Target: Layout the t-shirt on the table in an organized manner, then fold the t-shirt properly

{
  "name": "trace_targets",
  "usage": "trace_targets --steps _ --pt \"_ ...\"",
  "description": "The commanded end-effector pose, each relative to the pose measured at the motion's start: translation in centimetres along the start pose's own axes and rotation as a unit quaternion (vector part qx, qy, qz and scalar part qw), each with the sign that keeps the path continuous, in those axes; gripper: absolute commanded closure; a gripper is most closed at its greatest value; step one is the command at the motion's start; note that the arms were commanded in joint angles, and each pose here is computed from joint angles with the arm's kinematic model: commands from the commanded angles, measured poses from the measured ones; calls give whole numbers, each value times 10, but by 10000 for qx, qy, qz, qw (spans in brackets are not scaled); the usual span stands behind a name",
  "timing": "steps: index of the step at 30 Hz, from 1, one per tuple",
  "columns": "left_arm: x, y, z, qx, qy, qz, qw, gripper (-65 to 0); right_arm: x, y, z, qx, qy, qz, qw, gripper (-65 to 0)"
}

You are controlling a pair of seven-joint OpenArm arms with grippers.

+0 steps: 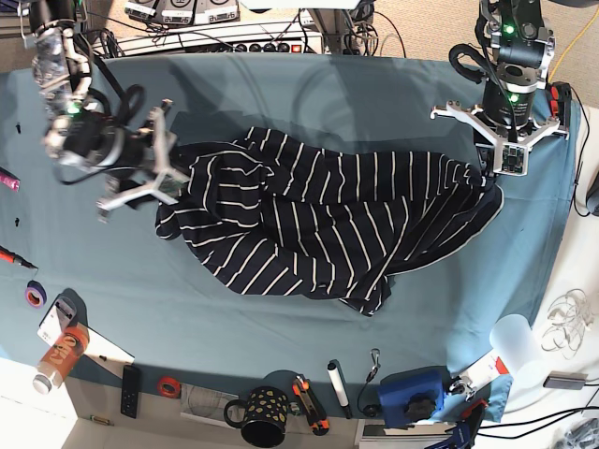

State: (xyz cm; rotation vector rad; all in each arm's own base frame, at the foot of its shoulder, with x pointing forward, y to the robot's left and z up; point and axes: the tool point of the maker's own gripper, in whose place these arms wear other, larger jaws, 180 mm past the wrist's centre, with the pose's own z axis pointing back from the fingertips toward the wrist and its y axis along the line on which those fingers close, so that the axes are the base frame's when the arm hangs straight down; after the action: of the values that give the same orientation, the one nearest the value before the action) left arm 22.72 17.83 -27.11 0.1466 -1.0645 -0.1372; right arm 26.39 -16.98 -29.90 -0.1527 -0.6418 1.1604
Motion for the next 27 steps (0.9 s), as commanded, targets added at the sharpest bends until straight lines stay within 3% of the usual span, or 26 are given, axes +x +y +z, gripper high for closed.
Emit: trace_targets --steps 1,10,27 --pt "11 1 3 21 -216 -9 9998 0 5 -9 4 -145 -69 131 9998 -266" --pt "10 1 3 25 -211 10 9998 0 9 14 -7 199 88 437 9988 -266" --pt "11 1 3 24 -217 9 9998 0 -4 17 -23 384 120 173 9990 -266"
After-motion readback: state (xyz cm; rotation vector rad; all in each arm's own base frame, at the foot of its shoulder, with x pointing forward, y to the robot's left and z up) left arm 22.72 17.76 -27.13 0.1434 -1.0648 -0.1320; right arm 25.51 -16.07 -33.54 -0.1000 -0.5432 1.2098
